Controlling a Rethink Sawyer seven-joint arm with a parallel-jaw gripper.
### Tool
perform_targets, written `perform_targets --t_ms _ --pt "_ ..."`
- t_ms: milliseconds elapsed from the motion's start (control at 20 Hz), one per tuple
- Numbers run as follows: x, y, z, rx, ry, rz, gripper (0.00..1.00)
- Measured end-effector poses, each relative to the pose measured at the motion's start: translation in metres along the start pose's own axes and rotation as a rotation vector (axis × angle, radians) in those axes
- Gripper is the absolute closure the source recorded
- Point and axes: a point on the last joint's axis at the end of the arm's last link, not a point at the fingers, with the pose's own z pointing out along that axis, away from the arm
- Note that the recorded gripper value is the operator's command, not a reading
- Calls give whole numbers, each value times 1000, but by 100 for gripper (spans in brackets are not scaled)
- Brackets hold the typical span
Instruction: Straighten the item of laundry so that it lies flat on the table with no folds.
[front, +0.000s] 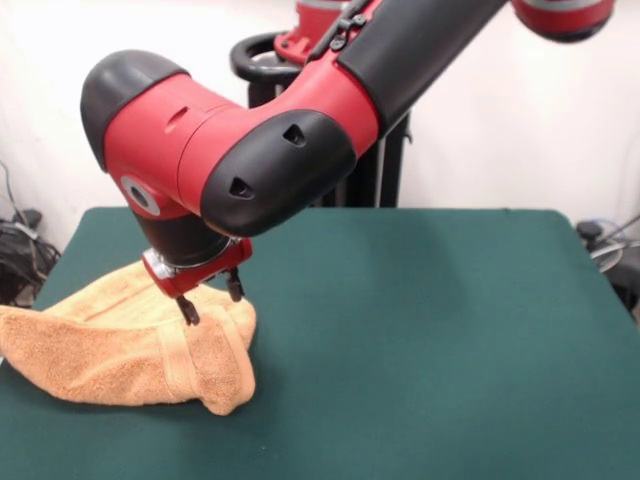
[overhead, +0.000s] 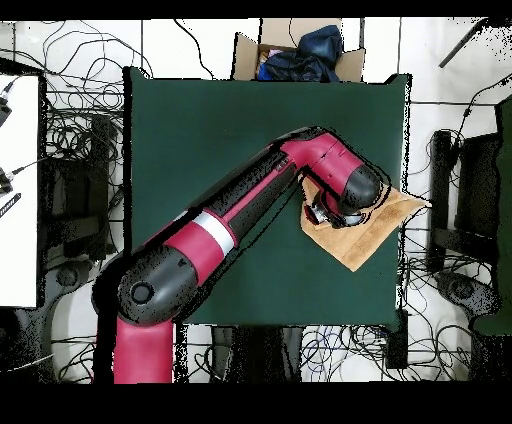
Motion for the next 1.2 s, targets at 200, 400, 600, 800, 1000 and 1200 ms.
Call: perform_targets --t_ms 200,400,600,800,1000,1200 --pt "-1 0 2 4 -7 2 0" --pt "-3 -3 6 29 -26 7 0" --pt "-3 -7 10 58 -29 9 0" --pt "-1 -10 18 75 -23 11 0" --pt "2 -10 23 71 -17 13 0" --pt "2 -11 24 70 -17 14 0"
